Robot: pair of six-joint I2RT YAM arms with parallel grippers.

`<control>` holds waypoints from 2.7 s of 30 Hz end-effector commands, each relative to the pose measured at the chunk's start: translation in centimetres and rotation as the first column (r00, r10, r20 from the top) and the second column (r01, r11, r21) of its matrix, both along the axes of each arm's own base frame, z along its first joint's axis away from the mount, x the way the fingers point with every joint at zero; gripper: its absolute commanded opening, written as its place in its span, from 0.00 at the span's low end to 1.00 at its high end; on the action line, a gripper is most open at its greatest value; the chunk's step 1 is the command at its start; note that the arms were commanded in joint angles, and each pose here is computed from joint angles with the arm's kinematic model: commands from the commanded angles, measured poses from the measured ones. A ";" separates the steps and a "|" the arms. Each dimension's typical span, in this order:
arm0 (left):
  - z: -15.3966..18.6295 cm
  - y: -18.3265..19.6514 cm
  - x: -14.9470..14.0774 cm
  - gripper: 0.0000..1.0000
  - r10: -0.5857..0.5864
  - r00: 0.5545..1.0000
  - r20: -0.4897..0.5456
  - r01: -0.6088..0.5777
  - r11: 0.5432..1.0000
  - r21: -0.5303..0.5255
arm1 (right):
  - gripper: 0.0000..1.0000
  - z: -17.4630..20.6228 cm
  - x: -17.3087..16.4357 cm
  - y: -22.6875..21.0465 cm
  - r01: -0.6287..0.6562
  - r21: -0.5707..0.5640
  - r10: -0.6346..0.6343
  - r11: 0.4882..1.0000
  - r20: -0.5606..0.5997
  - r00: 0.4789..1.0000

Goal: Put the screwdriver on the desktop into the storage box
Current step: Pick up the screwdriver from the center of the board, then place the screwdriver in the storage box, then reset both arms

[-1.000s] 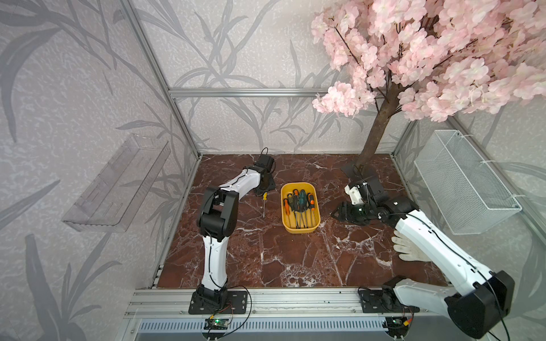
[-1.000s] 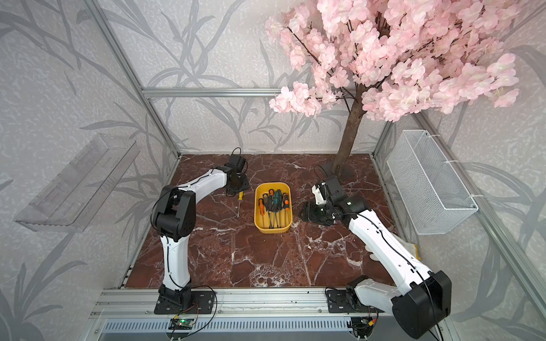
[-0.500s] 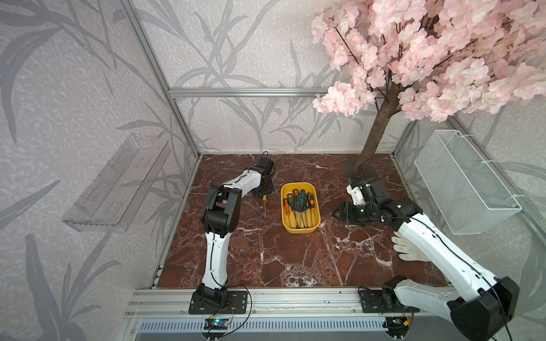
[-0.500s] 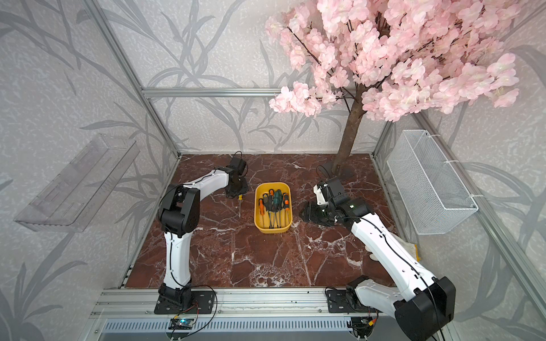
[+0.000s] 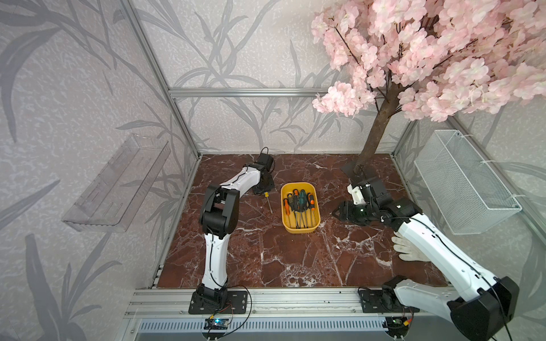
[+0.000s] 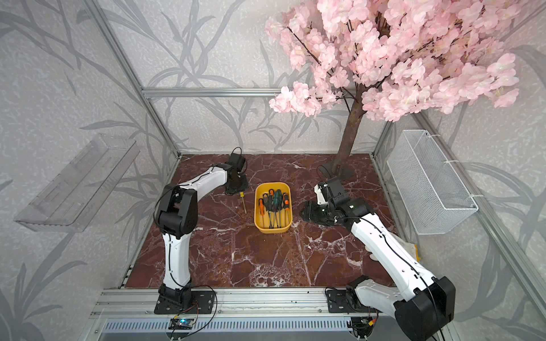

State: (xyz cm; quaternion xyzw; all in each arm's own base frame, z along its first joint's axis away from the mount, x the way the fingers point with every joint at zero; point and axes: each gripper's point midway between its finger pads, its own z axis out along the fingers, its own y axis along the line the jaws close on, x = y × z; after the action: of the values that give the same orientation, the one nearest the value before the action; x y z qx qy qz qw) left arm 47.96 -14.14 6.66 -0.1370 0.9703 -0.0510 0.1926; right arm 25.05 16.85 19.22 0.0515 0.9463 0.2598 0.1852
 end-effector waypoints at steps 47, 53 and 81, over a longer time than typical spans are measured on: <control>4.7 -12.3 -6.1 0.48 -0.227 0.959 0.168 0.228 0.974 0.013 | 0.63 -1.0 0.3 0.3 0.016 0.029 -0.017 0.999 0.011 1.000; 8.4 -10.8 -6.2 0.80 -0.205 0.945 0.254 0.201 0.979 0.044 | 0.68 -1.0 3.0 0.4 0.038 -0.004 -0.038 0.999 0.067 0.997; 10.4 20.4 -13.3 1.00 0.120 0.646 0.754 -0.513 0.800 0.312 | 0.99 -2.9 11.4 -20.9 0.691 -0.476 -0.222 0.545 0.713 0.665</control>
State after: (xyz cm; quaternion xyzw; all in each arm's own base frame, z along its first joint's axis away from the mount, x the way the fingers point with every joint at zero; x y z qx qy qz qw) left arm 33.98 4.48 14.05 -0.1981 0.8187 0.1804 0.5078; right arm 35.95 -1.74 12.91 0.1360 0.8645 -0.1341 0.4649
